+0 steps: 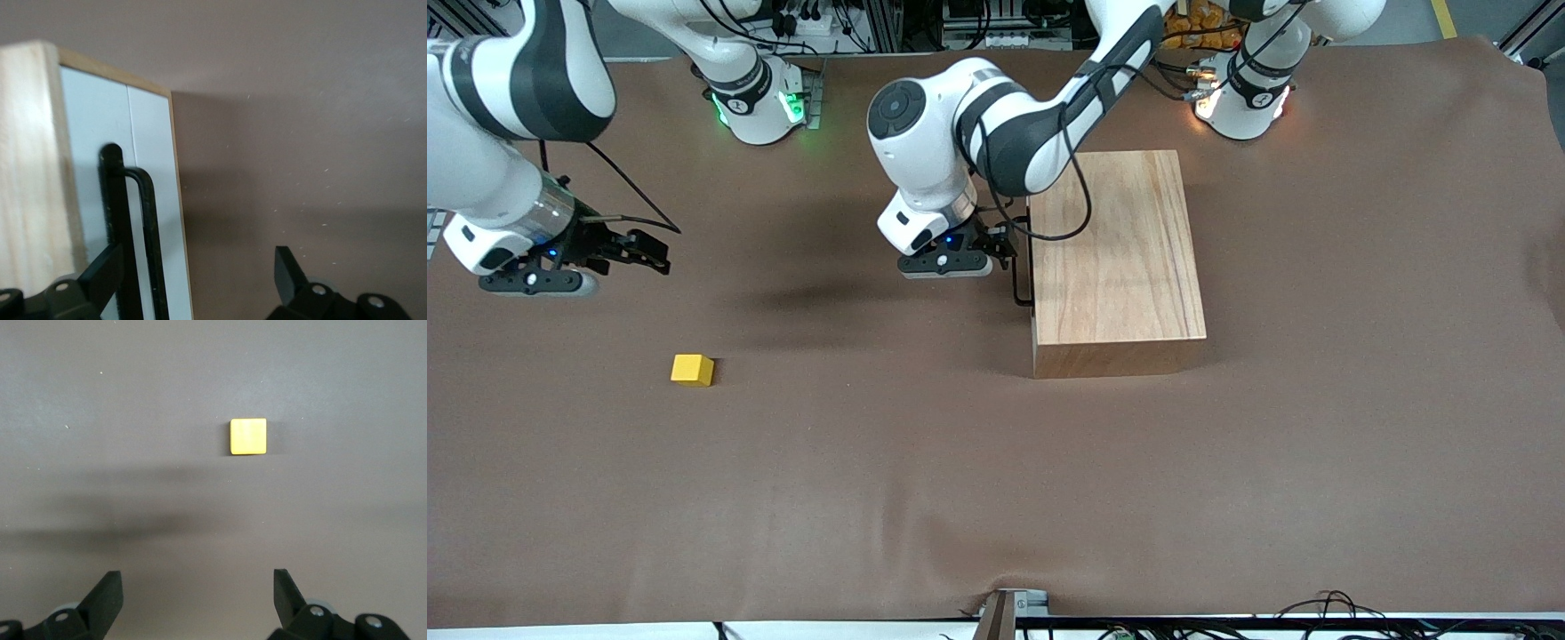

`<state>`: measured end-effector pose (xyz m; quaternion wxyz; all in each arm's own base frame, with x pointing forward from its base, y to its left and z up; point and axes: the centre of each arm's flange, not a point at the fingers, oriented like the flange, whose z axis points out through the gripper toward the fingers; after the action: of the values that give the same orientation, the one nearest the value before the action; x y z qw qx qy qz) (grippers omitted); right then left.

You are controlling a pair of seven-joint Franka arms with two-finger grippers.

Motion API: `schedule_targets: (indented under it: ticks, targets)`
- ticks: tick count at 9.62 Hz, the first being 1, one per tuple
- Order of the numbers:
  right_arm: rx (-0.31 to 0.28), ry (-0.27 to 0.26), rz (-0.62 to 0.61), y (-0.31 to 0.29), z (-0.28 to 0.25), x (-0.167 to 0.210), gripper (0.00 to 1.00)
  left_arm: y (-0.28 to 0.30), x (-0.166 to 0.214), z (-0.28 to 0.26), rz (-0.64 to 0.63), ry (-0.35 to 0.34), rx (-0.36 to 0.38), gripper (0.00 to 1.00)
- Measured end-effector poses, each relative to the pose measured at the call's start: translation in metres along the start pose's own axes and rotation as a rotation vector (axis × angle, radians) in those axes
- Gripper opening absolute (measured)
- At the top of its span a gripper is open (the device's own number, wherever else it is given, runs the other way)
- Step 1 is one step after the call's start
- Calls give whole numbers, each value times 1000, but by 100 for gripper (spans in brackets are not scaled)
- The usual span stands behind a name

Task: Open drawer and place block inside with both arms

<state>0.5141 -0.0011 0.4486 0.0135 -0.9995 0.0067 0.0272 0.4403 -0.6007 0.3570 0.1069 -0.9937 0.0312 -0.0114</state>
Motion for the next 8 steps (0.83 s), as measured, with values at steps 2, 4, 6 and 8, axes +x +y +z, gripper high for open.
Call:
schedule_targets:
  ticks: [2, 4, 6, 8]
  targets:
    - [0, -1, -2, -1, 5, 0, 100, 4, -12, 13, -35, -44, 47, 100]
    - [-1, 12, -1, -1, 12, 2, 100, 3, -17, 17, -69, -76, 76, 100]
    - [-1, 2, -6, 0, 24, 4, 100, 4, -17, 27, -73, -86, 89, 100]
    - [-2, -9, -8, 3, 32, 4, 100, 6, -17, 34, -72, -91, 97, 100]
